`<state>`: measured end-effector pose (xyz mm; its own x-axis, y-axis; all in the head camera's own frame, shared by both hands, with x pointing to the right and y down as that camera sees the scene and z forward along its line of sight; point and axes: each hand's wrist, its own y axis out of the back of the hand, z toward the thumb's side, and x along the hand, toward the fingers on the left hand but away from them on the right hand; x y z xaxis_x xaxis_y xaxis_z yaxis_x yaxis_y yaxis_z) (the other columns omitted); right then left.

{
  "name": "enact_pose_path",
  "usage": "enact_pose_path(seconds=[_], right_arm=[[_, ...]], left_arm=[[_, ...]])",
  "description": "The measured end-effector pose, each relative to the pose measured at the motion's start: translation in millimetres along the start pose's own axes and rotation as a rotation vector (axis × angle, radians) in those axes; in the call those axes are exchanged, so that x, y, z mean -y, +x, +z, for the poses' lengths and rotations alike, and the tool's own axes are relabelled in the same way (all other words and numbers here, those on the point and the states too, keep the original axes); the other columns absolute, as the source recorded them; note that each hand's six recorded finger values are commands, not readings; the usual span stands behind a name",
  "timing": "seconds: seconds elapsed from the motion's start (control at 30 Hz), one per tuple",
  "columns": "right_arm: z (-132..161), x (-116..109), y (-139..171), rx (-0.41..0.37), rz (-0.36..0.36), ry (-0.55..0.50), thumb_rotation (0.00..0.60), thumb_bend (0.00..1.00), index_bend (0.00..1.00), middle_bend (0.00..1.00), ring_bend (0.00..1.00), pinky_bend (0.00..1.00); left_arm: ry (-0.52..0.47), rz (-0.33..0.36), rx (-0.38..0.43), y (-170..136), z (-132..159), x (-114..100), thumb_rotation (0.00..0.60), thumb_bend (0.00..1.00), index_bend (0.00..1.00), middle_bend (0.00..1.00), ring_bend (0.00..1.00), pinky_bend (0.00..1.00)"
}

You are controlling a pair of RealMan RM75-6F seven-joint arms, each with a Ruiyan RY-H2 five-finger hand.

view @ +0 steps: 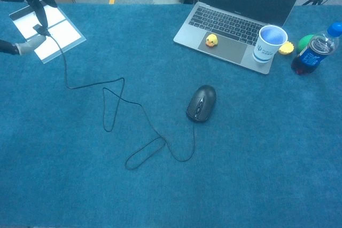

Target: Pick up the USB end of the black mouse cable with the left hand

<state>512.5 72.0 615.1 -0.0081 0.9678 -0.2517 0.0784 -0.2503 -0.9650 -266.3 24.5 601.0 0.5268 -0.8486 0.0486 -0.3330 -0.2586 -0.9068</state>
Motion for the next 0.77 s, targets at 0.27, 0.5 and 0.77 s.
enact_pose_path(seconds=[0.27, 0.5, 0.77], right_arm=[[-5.2, 1.8, -1.0, 0.006, 0.003, -0.004, 0.600, 0.37, 0.61, 0.45, 0.35, 0.42], [-7.2, 3.9, -2.4, 0.006, 0.007, -0.010, 0.600, 0.37, 0.61, 0.45, 0.35, 0.42], [-10.1, 5.3, -2.5, 0.010, 0.010, -0.010, 0.600, 0.37, 0.61, 0.45, 0.35, 0.42]], left_arm=[[-0.012, -0.016, 0.058, -3.5, 27.4, 1.7, 0.600, 0.34, 0.60, 0.31, 0.13, 0.00], [-0.019, -0.026, 0.093, -6.2, 42.7, 5.5, 0.600, 0.34, 0.60, 0.31, 0.13, 0.00], [-0.023, -0.034, 0.098, -5.3, 45.8, 8.2, 0.600, 0.34, 0.60, 0.31, 0.13, 0.00]])
